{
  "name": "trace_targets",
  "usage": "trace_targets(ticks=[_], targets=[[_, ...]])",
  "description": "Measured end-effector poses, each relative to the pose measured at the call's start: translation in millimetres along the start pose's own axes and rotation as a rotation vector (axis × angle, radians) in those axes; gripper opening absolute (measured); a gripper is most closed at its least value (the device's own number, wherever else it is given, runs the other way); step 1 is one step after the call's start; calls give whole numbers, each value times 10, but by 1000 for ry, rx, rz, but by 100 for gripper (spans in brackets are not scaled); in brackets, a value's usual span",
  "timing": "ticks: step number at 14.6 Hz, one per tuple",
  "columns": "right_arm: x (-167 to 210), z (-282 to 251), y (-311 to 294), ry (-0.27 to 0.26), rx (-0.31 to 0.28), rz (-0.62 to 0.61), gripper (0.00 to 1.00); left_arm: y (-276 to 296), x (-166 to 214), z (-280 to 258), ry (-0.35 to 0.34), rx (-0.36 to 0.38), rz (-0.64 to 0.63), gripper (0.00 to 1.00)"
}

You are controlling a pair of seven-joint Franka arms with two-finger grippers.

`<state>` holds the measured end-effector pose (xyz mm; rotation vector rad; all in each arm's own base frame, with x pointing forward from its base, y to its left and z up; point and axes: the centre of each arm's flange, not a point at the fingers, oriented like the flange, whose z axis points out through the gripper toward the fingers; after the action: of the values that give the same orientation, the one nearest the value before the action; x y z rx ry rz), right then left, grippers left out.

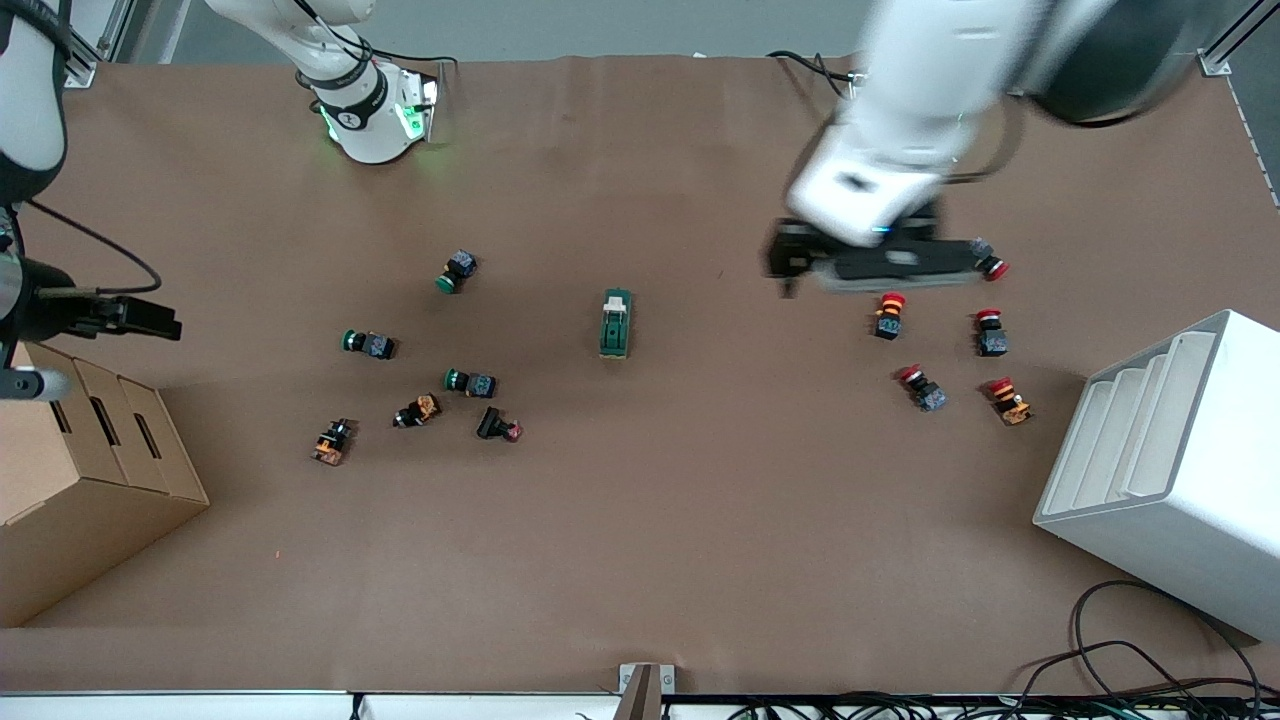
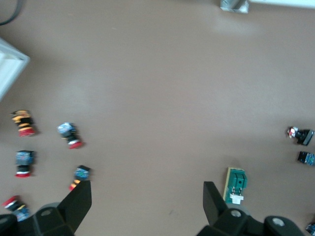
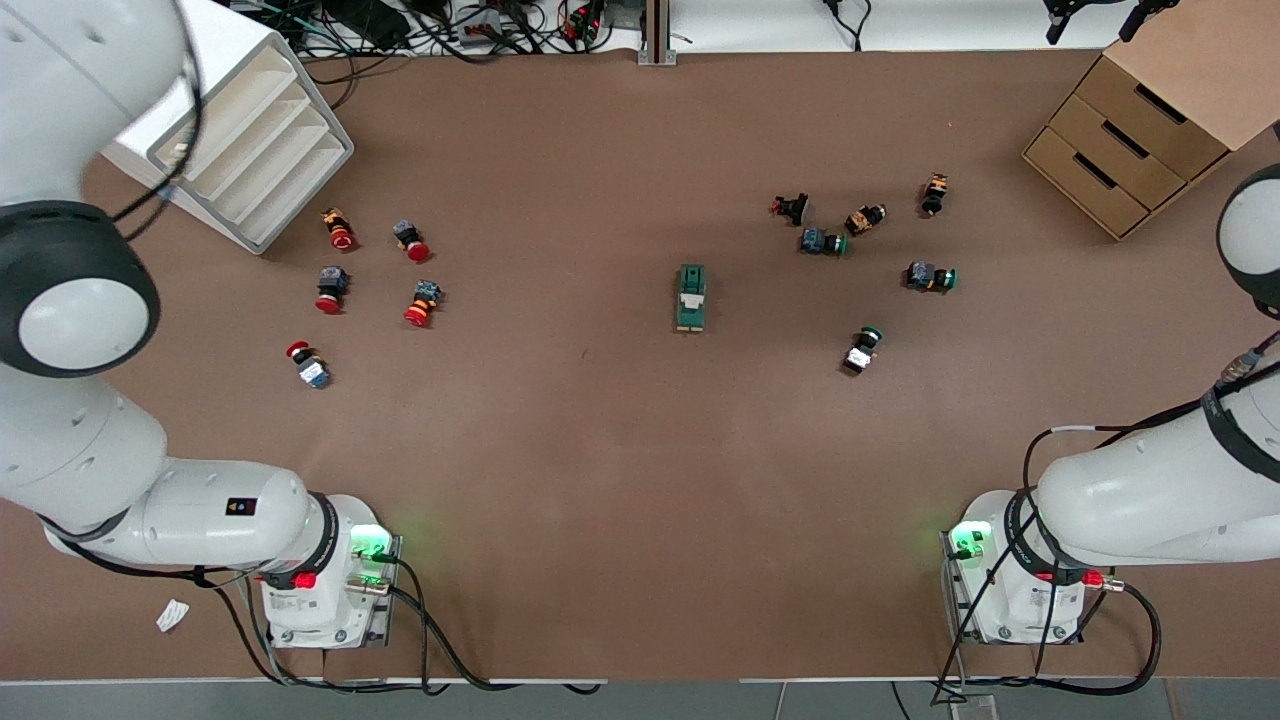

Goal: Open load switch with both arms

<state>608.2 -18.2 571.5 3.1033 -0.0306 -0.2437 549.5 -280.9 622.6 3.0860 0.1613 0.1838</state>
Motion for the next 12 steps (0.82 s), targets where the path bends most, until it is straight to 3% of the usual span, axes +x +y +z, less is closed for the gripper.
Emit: trace_targets(ticks=[3, 12], targets=[[-236, -121, 58, 23, -5, 13, 100, -851, 236, -267, -1, 31, -59, 100], [-862, -462, 249, 61, 2, 48, 100, -2036, 115, -560, -71, 89, 177, 100]])
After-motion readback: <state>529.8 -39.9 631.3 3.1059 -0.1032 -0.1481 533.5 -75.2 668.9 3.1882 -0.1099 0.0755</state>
